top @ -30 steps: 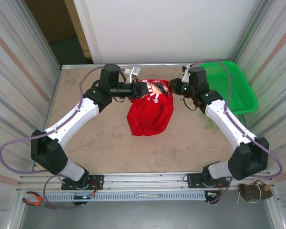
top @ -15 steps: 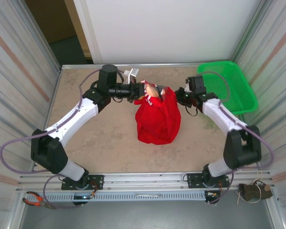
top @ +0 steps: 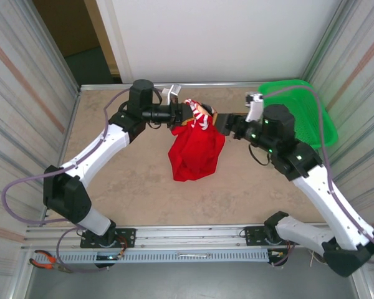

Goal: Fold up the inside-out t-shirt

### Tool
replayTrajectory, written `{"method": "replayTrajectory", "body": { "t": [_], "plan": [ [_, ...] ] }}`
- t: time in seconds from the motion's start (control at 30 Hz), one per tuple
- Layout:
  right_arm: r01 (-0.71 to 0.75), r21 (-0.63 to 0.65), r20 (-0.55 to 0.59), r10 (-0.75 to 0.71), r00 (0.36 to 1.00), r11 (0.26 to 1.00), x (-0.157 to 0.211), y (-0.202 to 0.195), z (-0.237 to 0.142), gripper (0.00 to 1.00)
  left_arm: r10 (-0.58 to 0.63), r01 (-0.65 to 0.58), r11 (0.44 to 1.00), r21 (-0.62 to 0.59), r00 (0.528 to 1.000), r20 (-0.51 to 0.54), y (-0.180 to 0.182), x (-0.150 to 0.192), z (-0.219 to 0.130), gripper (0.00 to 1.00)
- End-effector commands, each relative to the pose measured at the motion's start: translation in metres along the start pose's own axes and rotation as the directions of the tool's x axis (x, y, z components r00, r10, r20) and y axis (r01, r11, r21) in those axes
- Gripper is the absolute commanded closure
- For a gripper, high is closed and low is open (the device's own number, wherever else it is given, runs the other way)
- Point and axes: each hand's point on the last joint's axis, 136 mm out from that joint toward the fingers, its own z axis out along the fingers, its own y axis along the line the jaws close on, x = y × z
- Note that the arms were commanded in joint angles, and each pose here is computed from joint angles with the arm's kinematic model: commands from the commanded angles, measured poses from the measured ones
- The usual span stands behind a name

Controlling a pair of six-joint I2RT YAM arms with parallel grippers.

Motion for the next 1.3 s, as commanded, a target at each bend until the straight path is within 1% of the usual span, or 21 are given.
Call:
{"method": "replayTrajectory", "body": {
  "t": [0.0,0.03,0.07,0.1,0.13,0.17,0.2,0.27,0.3,0.37,0.43,0.47,0.53,0.6,0.7,0.8,0.87,0.97,1.07,1.17,1.27],
  "plan": [
    [0.080,0.024,-0.052,-0.078,0.996,0.997,0.013,-0.006,0.037,0.28,0.050,-0.051,0.998,0.030,0.999,0.015,-0.026,-0.007,-0.005,1.00],
    [0.078,0.025,-0.067,-0.076,0.995,0.997,0.016,-0.007,0.043,0.30,0.050,-0.050,0.998,0.030,0.999,0.016,-0.026,-0.008,-0.005,1.00],
    [0.074,0.035,-0.086,-0.070,0.994,0.997,0.019,-0.012,0.051,0.36,0.048,-0.049,0.998,0.032,0.999,0.014,-0.027,-0.008,-0.005,1.00],
    [0.070,0.047,-0.097,-0.065,0.993,0.996,0.020,-0.017,0.056,0.46,0.049,-0.049,0.998,0.034,0.999,0.011,-0.027,-0.008,-0.004,1.00],
    [0.063,0.056,-0.109,-0.056,0.992,0.996,0.021,-0.023,0.061,0.66,0.051,-0.051,0.998,0.038,0.999,0.006,-0.027,-0.008,-0.004,1.00],
    [0.050,0.062,-0.113,-0.042,0.993,0.997,0.020,-0.030,0.063,0.92,0.053,-0.053,0.998,0.040,0.999,0.001,-0.027,-0.008,-0.004,0.96],
    [0.036,0.071,-0.110,-0.028,0.994,0.997,0.016,-0.036,0.061,1.00,0.055,-0.055,0.998,0.042,0.998,-0.004,-0.026,-0.008,-0.006,0.91],
    [-0.003,0.064,-0.095,0.009,0.995,0.998,0.007,-0.049,0.049,1.00,0.077,-0.077,0.996,0.038,0.997,0.005,-0.021,-0.013,-0.020,0.80],
    [-0.024,0.045,-0.084,0.028,0.996,0.999,0.004,-0.052,0.042,1.00,0.081,-0.082,0.997,0.015,0.996,0.025,-0.015,-0.017,-0.030,0.76],
    [-0.050,-0.017,-0.059,0.049,0.997,0.999,-0.007,-0.054,0.021,1.00,0.074,-0.069,0.996,-0.056,0.993,0.093,0.008,-0.030,-0.057,0.72],
    [-0.054,-0.060,-0.041,0.051,0.998,0.997,-0.012,-0.051,0.005,1.00,0.055,-0.040,0.995,-0.096,0.985,0.165,0.030,-0.043,-0.081,0.69],
    [-0.056,-0.080,-0.037,0.053,0.998,0.995,-0.014,-0.048,-0.001,1.00,0.054,-0.033,0.993,-0.109,0.979,0.195,0.039,-0.047,-0.091,0.67],
    [-0.060,-0.113,-0.038,0.056,0.998,0.992,-0.015,-0.042,-0.008,1.00,0.065,-0.032,0.989,-0.147,0.972,0.226,0.051,-0.047,-0.100,0.62],
    [-0.065,-0.137,-0.042,0.060,0.997,0.988,-0.016,-0.036,-0.011,1.00,0.099,-0.060,0.983,-0.171,0.969,0.226,0.053,-0.037,-0.095,0.58],
    [-0.086,-0.162,-0.052,0.079,0.996,0.983,-0.017,-0.031,-0.010,1.00,0.217,-0.161,0.952,-0.259,0.955,0.204,0.048,-0.011,-0.074,0.50],
    [-0.094,-0.173,-0.053,0.086,0.995,0.980,-0.021,-0.028,-0.010,1.00,0.359,-0.263,0.879,-0.399,0.915,0.187,0.052,0.017,-0.049,0.46],
    [-0.095,-0.180,-0.056,0.086,0.995,0.979,-0.022,-0.025,-0.011,1.00,0.420,-0.293,0.832,-0.471,0.888,0.189,0.059,0.028,-0.036,0.45],
    [-0.096,-0.192,-0.062,0.086,0.994,0.977,-0.023,-0.021,-0.013,1.00,0.450,-0.278,0.792,-0.544,0.868,0.211,0.077,0.032,-0.026,0.44],
    [-0.099,-0.216,-0.066,0.087,0.994,0.971,-0.023,-0.015,-0.016,1.00,0.483,-0.279,0.754,-0.595,0.849,0.213,0.091,0.025,-0.022,0.42],
    [-0.099,-0.245,-0.065,0.086,0.994,0.964,-0.025,-0.007,-0.019,1.00,0.534,-0.314,0.706,-0.634,0.824,0.187,0.097,0.016,-0.020,0.41],
    [-0.094,-0.277,-0.063,0.079,0.995,0.956,-0.029,0.003,-0.020,1.00,0.574,-0.362,0.676,-0.642,0.805,0.149,0.096,0.010,-0.013,0.38]
  ]
}}
